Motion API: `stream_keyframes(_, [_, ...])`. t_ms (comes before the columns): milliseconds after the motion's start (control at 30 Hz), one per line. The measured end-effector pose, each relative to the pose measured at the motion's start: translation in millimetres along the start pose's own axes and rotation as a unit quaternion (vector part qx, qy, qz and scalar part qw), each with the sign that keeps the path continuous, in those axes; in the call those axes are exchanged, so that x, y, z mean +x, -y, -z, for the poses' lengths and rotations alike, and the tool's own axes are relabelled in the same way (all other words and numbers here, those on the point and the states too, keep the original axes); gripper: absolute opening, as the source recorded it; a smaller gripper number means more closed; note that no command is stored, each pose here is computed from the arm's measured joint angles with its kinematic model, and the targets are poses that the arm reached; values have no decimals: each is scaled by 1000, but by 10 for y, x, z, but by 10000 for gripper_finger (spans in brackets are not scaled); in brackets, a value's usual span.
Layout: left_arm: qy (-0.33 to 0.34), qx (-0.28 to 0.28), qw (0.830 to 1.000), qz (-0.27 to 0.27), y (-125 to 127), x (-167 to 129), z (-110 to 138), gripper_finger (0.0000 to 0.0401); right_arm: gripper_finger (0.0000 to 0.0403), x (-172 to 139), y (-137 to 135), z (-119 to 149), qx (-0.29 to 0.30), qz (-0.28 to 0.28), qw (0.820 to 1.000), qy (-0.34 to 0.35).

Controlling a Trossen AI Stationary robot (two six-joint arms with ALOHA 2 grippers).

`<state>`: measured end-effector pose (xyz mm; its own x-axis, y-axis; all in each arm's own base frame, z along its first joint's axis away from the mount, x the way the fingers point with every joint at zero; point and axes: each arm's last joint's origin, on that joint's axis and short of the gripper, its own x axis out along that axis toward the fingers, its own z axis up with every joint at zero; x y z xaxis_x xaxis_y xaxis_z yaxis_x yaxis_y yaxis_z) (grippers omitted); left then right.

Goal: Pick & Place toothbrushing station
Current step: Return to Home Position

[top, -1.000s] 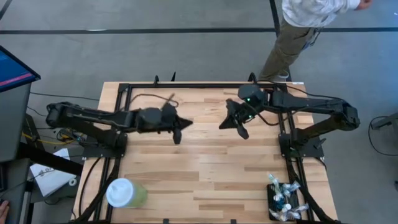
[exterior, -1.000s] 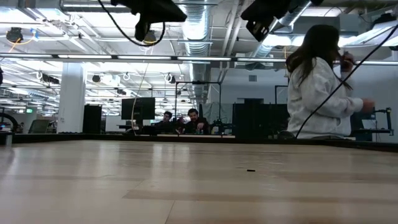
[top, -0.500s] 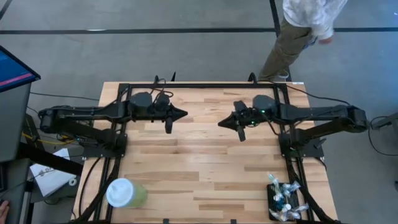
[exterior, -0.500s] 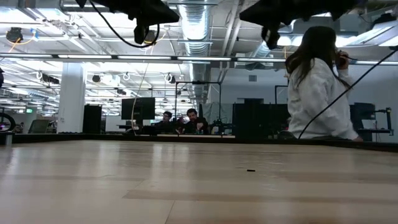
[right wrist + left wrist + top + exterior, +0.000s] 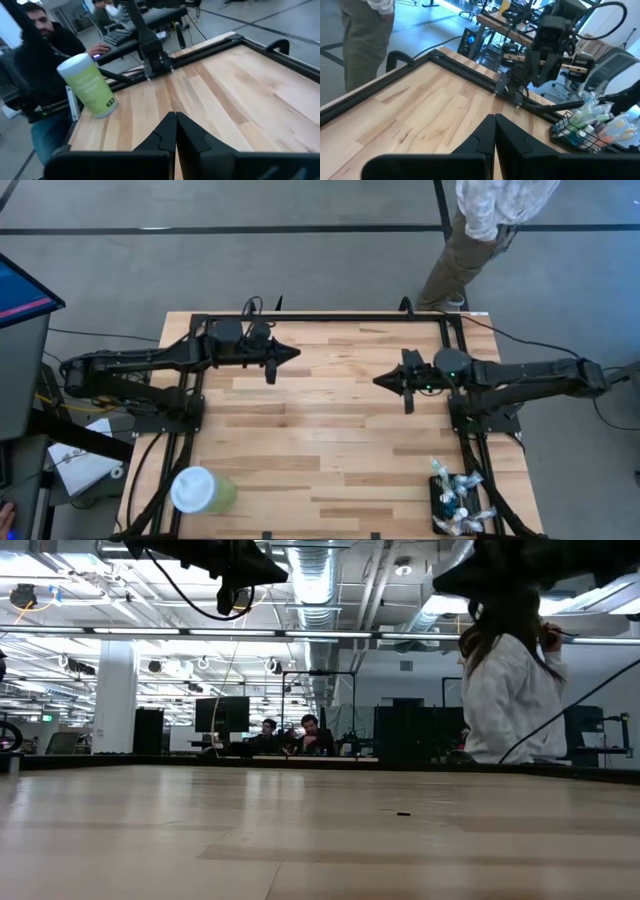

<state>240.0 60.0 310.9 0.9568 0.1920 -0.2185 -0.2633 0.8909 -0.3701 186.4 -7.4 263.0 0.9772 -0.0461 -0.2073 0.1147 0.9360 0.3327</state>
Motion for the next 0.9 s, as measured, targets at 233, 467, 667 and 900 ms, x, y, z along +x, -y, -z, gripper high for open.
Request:
stream_keyframes(233, [10,-3,1000,-14,-72,-5,-36,2,0,-173,68,205,-4,-23,1000,12])
stream_keyframes(467, [17,-6,1000,-22,-119,-9,-62,2,0,-321,162,478,-8,-36,999,11])
stream_keyframes(667, [18,-5,1000,-23,-119,-9,-64,2,0,-478,219,661,-19,-62,997,35])
stream_keyframes(900, [22,-5,999,-24,-117,-9,-71,2,0,-551,283,831,-11,-65,996,54])
